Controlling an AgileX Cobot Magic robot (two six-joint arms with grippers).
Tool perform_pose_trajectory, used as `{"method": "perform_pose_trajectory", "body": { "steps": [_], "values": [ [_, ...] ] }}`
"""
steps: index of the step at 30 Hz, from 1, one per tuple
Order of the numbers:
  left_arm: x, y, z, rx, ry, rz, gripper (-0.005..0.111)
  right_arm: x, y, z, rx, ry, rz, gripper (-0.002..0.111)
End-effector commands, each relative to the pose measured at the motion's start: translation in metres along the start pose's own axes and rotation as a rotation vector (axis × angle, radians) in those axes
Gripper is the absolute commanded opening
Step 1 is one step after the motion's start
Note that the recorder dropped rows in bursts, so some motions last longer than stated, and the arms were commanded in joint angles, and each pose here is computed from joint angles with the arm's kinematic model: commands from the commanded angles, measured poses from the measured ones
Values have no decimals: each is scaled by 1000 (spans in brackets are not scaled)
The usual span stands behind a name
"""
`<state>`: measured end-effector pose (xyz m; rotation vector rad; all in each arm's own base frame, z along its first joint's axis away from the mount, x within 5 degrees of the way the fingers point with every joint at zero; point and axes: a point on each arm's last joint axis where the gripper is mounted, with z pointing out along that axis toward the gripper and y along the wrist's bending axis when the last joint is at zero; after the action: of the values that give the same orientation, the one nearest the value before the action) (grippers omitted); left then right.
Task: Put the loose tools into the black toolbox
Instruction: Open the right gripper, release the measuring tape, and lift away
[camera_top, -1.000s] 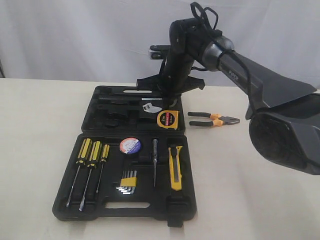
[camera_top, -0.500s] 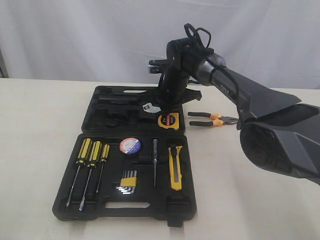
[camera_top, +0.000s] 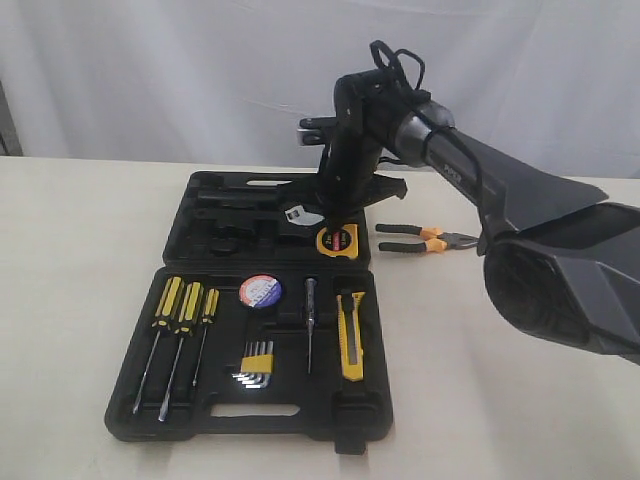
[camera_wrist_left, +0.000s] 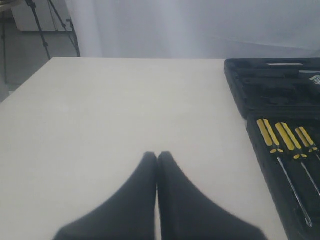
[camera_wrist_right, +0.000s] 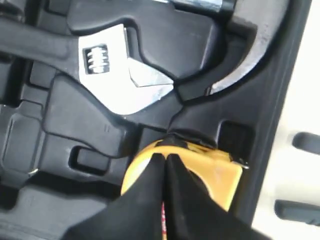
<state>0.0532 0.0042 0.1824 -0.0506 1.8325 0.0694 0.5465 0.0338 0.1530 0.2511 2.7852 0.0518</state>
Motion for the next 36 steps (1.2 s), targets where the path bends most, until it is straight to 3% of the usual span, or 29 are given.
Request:
{"method": "perform_pose_trajectory", "body": {
  "steps": [1, 9, 14, 22, 36],
  "values": [
    [0, -1, 0, 8, -7, -12, 0, -3, -8, -9, 9, -7, -8, -1],
    [0, -1, 0, 8, -7, -12, 0, -7, -23, -8, 15, -15, 8, -1],
    [0, -1, 0, 8, -7, -12, 0, 1, -22, 16, -57, 45, -2, -1],
    [0, -1, 0, 8, -7, -12, 0, 15, -23, 48, -50, 138, 1, -1],
    [0, -1, 0, 8, -7, -12, 0, 6, -21, 29, -61, 78, -2, -1]
  ]
}}
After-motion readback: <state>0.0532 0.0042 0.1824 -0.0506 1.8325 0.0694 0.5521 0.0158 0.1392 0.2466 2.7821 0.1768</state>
